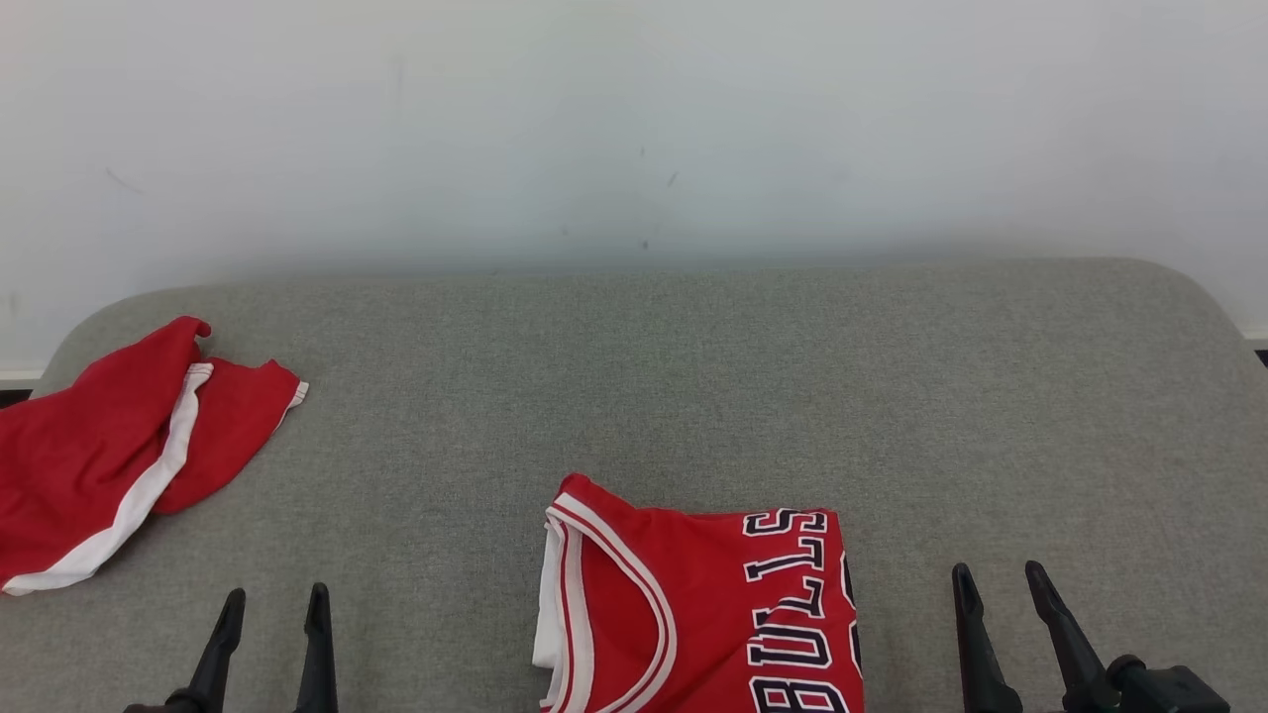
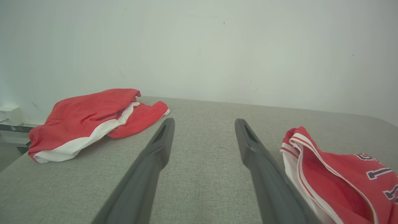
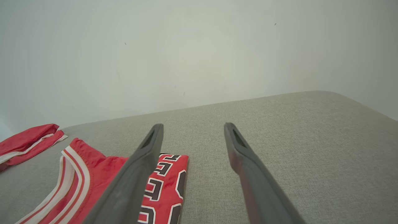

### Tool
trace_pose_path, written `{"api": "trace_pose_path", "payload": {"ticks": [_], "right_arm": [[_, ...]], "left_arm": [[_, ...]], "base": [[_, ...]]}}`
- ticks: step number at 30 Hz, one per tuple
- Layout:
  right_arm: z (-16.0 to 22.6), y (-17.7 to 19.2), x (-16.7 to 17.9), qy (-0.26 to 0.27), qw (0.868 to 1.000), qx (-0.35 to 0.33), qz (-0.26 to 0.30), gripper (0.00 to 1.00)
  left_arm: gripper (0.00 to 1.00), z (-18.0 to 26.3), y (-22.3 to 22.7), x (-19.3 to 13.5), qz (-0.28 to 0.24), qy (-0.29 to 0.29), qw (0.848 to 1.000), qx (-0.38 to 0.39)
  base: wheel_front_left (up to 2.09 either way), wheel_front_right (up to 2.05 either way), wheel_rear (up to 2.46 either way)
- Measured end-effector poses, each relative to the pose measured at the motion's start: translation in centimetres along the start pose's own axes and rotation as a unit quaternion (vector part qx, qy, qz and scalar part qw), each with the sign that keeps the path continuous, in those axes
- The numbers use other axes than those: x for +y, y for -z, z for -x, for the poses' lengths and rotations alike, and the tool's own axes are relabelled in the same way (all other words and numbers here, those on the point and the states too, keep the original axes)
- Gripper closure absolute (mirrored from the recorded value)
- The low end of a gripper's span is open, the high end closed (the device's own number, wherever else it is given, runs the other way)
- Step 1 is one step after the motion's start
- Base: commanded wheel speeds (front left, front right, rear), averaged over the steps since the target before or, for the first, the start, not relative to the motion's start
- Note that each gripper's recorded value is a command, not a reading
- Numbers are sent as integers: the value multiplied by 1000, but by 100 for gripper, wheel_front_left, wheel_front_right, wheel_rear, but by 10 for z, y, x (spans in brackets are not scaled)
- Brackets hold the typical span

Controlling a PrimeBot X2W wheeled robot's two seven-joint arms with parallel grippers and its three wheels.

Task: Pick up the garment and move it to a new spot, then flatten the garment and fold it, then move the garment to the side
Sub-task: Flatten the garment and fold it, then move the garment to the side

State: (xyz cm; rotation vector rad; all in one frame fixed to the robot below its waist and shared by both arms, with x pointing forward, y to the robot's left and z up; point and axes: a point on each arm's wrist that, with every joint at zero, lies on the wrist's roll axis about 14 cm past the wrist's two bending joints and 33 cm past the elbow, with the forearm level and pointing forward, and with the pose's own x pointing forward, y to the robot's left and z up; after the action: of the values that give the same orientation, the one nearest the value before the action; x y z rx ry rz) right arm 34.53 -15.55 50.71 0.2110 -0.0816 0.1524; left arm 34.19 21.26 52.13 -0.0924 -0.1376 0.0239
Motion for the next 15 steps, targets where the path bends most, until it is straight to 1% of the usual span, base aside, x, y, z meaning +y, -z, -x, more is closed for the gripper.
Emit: {"api": "trace_pose_path", "payload": {"ticks": [15], "right_arm": [[0, 5, 4, -7, 1000, 9, 2, 0]], "left_arm": [[0, 2, 4, 0, 2, 1, 1000, 6]], "base": [[0, 0, 0]]}}
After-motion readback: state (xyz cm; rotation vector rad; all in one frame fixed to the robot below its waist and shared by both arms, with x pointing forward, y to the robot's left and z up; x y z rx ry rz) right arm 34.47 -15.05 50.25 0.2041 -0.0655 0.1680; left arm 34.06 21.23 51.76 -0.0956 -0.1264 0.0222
